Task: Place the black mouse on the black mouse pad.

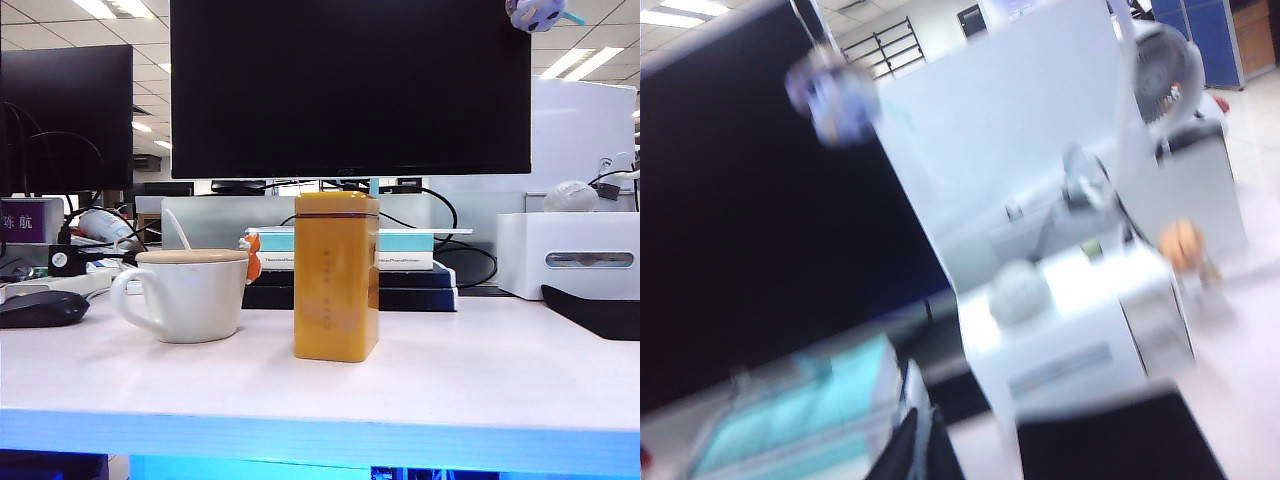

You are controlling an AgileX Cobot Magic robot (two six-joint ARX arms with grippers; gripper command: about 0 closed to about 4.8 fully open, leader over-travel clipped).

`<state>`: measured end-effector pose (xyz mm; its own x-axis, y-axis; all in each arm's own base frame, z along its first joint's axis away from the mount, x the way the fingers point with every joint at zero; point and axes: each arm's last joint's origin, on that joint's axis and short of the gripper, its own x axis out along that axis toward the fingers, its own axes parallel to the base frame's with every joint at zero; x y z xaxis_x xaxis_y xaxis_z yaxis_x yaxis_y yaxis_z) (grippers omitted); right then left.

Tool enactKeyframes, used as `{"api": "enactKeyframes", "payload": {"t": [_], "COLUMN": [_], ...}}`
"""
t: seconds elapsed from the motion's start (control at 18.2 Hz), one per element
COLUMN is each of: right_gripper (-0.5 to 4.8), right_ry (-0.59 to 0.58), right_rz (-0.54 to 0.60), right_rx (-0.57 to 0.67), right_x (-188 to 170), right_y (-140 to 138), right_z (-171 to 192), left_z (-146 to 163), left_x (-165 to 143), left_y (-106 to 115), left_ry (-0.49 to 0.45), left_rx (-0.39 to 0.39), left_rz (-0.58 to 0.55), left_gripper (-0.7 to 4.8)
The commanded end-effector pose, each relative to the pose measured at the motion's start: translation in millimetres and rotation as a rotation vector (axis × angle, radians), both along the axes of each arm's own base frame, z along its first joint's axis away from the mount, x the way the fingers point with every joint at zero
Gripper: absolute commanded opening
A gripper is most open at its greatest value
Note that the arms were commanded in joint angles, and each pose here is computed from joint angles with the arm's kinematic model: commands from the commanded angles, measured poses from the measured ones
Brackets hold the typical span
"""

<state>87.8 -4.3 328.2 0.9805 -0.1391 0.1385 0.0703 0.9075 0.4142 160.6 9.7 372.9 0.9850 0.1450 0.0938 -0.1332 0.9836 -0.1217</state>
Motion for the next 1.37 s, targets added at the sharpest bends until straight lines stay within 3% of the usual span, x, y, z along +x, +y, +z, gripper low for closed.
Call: {"api": "enactKeyframes", "payload": {"t": [0.05, 0.16, 0.27, 0.49, 0.6, 0.82, 0.99, 1.15, 1.21, 1.37], "right_gripper": [-0.04, -0.04, -0.04, -0.04, -0.04, -0.04, -0.04, -0.04, -0.04, -0.04], "right_ry": [-0.041, -0.035, -0.026, 0.086, 0.141, 0.192, 0.167, 0.136, 0.131, 0.128], "right_rz": [0.017, 0.057, 0.075, 0.169, 0.231, 0.28, 0.277, 0.273, 0.274, 0.279], "right_rx": [-0.1, -0.238, -0.258, -0.251, -0.242, -0.239, -0.246, -0.251, -0.251, -0.252], "right_x": [17.8, 39.7, 57.3, 118.1, 138.2, 160.7, 165.1, 165.3, 165.3, 165.2], "right_y": [1.0, 2.8, 3.3, 5.7, 7.3, 8.5, 8.5, 8.5, 8.5, 8.7], "right_z": [44.4, 79.4, 94.8, 96.0, 84.4, 70.0, 70.5, 73.4, 73.9, 74.1], "left_z": [40.8, 65.9, 69.4, 34.2, 18.6, -29.8, -67.7, -99.5, -105.6, -114.3], "left_x": [48.7, 92.3, 115.9, 145.9, 158.0, 190.6, 212.3, 225.6, 227.5, 224.9], "left_y": [-1.5, -1.6, -1.0, -7.0, -8.5, -12.0, -20.0, -25.0, -24.9, -23.8], "left_ry": [0.112, 0.255, 0.346, 0.546, 0.611, 0.759, 0.875, 1.003, 1.03, 1.124], "left_rx": [0.139, 0.32, 0.421, 0.696, 0.706, 0.632, 0.697, 0.752, 0.773, 0.915], "left_rz": [-0.116, -0.188, -0.212, -0.441, -0.479, -0.638, -0.695, -0.705, -0.706, -0.722], "left_gripper": [-0.03, -0.03, -0.04, -0.05, -0.05, -0.05, 0.01, 4.28, 4.79, 4.79]}}
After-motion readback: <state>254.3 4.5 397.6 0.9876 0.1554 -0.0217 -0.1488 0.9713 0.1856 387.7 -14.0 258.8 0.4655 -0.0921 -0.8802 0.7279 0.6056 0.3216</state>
